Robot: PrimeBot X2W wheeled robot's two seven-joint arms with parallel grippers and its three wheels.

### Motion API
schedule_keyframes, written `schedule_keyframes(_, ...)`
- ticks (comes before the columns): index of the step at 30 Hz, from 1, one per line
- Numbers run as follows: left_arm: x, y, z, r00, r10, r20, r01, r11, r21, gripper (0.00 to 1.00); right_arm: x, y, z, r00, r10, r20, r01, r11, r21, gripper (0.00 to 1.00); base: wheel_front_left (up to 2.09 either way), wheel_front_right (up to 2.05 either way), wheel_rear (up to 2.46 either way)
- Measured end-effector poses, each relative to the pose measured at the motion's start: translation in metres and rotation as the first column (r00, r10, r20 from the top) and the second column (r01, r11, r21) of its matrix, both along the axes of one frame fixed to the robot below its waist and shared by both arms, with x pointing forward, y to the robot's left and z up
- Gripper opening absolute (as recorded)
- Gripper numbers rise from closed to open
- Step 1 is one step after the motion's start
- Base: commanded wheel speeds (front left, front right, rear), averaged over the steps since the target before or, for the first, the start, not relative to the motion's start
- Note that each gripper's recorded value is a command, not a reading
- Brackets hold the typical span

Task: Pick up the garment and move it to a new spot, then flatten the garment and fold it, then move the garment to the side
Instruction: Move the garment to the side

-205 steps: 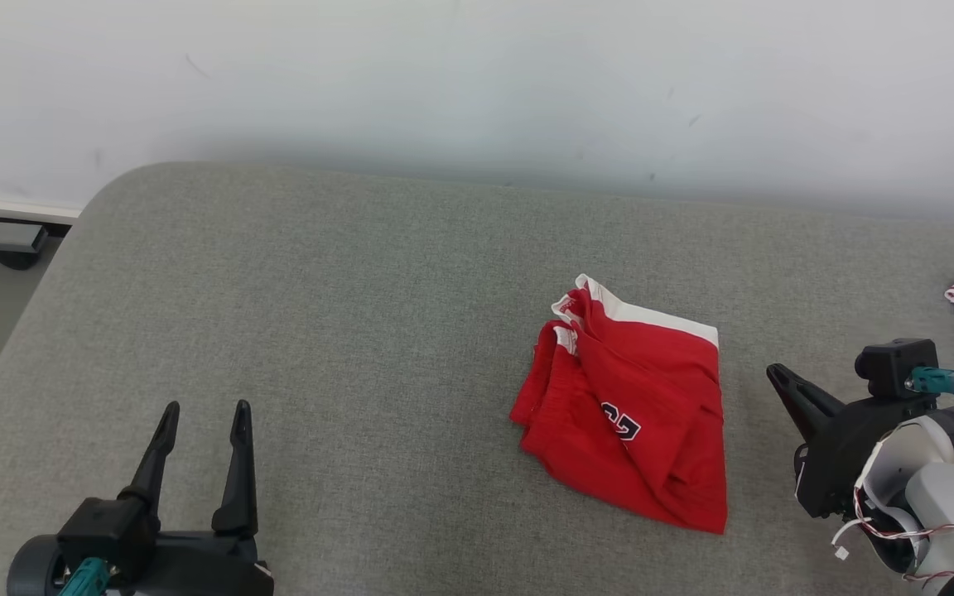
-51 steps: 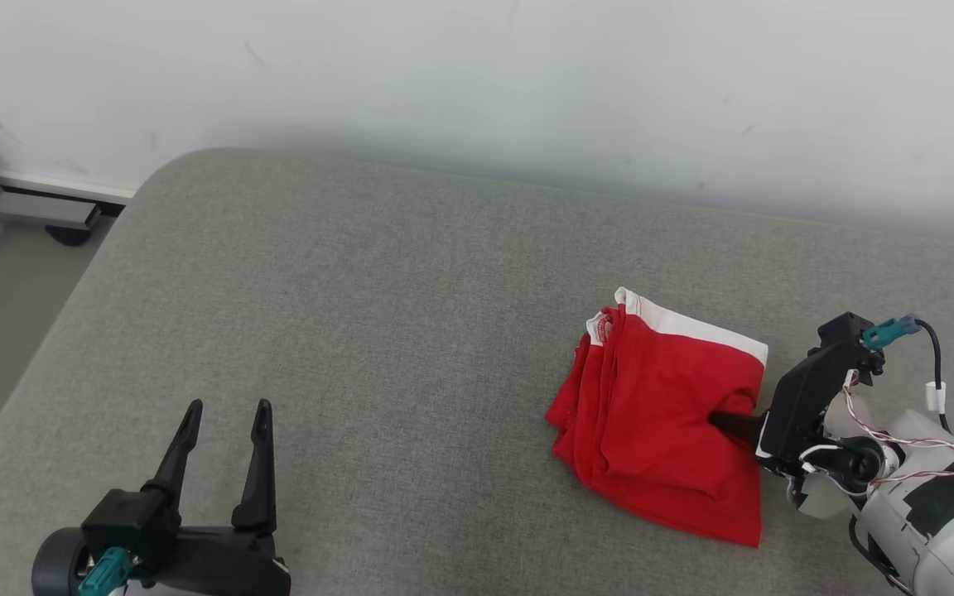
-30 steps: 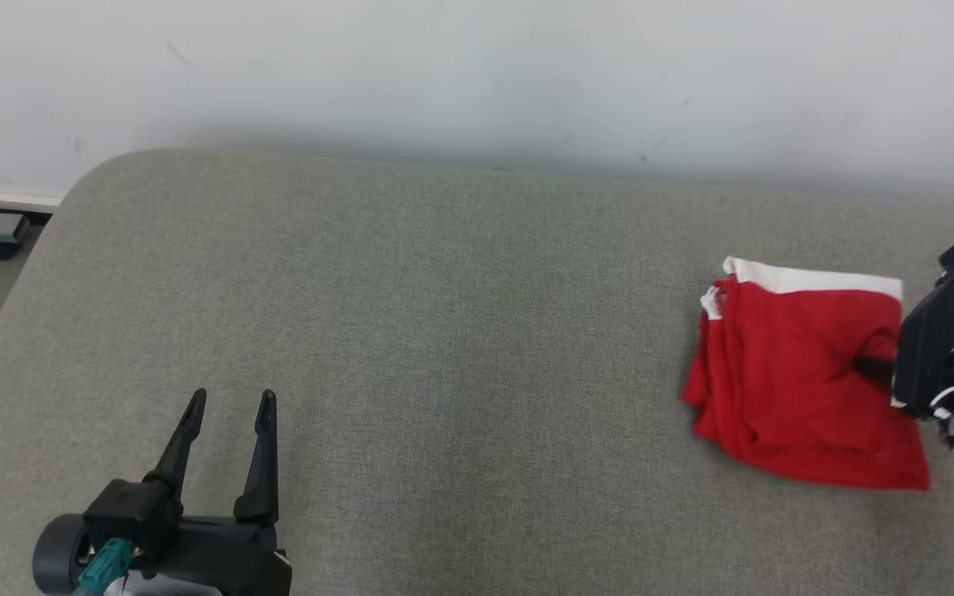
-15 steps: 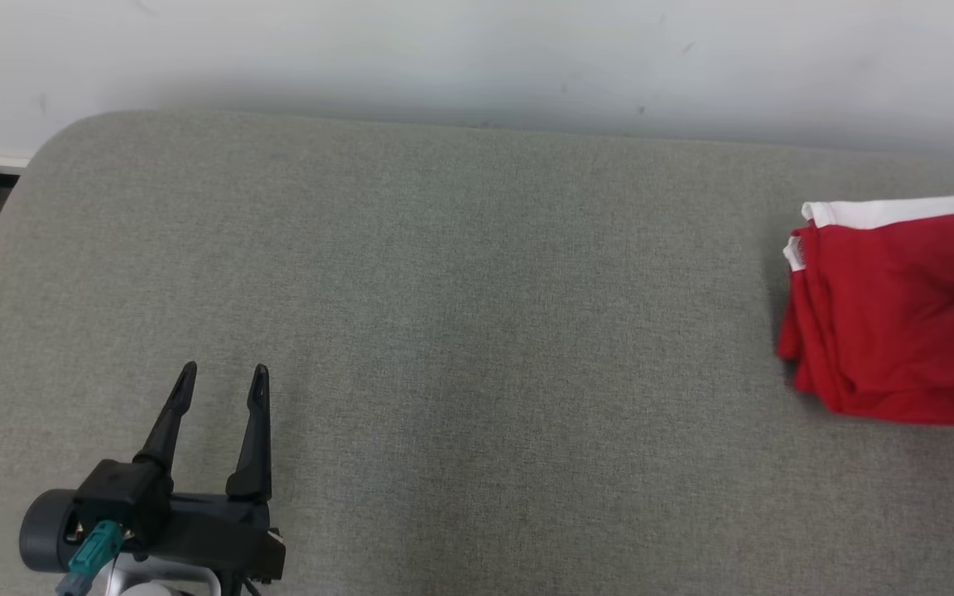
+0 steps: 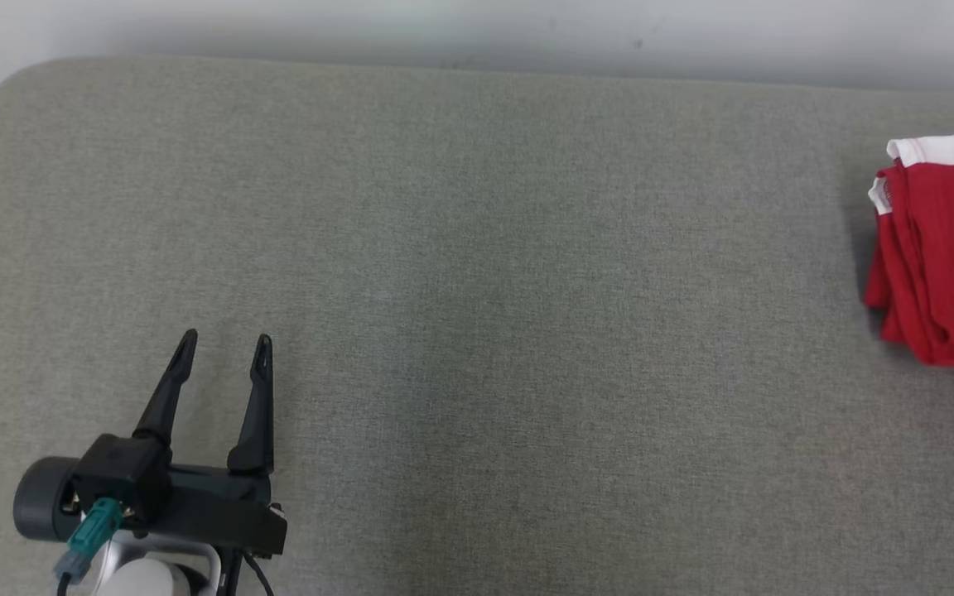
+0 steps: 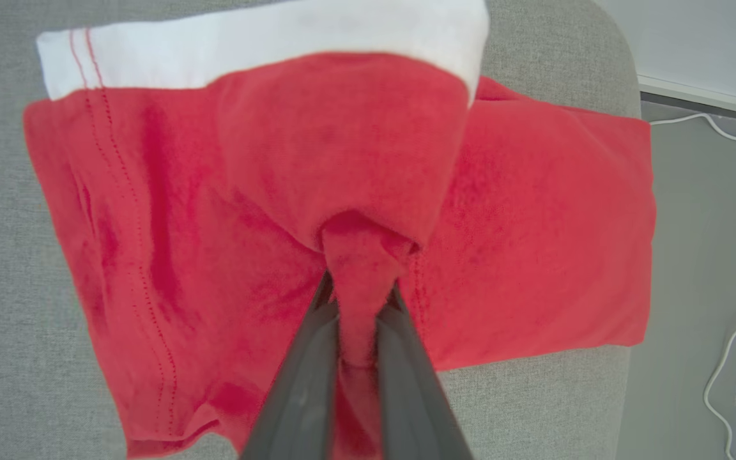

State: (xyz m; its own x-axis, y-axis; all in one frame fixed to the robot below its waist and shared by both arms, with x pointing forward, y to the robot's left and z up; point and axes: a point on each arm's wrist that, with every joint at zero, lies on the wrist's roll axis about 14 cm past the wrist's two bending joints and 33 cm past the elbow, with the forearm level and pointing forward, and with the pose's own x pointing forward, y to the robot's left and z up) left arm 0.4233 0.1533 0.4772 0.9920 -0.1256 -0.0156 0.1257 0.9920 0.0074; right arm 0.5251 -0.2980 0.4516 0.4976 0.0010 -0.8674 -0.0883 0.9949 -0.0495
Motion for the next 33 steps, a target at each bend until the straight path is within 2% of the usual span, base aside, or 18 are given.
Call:
schedule_keyframes(10,0.015,-0.015,-0.006,0.999,-0.049,-0.012,0.049,0.999,0.009,1.00,-0.004,-0.035,0.003,0.999,-0.040,-0.028,0.038,0.997,-0.072,0.00,0.00,0.00,0.00)
schedule_keyframes(20,0.024,-0.019,-0.015,0.997,-0.071,-0.032,0.071,0.997,0.018,1.00,0.008,-0.066,0.014,0.998,-0.066,-0.019,0.062,0.984,-0.167,0.00,0.00,0.00,0.00)
schedule_keyframes(28,0.032,-0.020,-0.022,0.996,-0.078,-0.040,0.079,0.997,0.023,1.00,0.013,-0.088,0.015,0.996,-0.090,-0.024,0.082,0.968,-0.235,0.00,0.00,0.00,0.00)
schedule_keyframes(33,0.033,-0.020,-0.025,0.996,-0.078,-0.047,0.079,0.997,0.019,1.00,0.011,-0.106,0.016,0.994,-0.104,-0.041,0.086,0.948,-0.307,0.00,0.00,0.00,0.00)
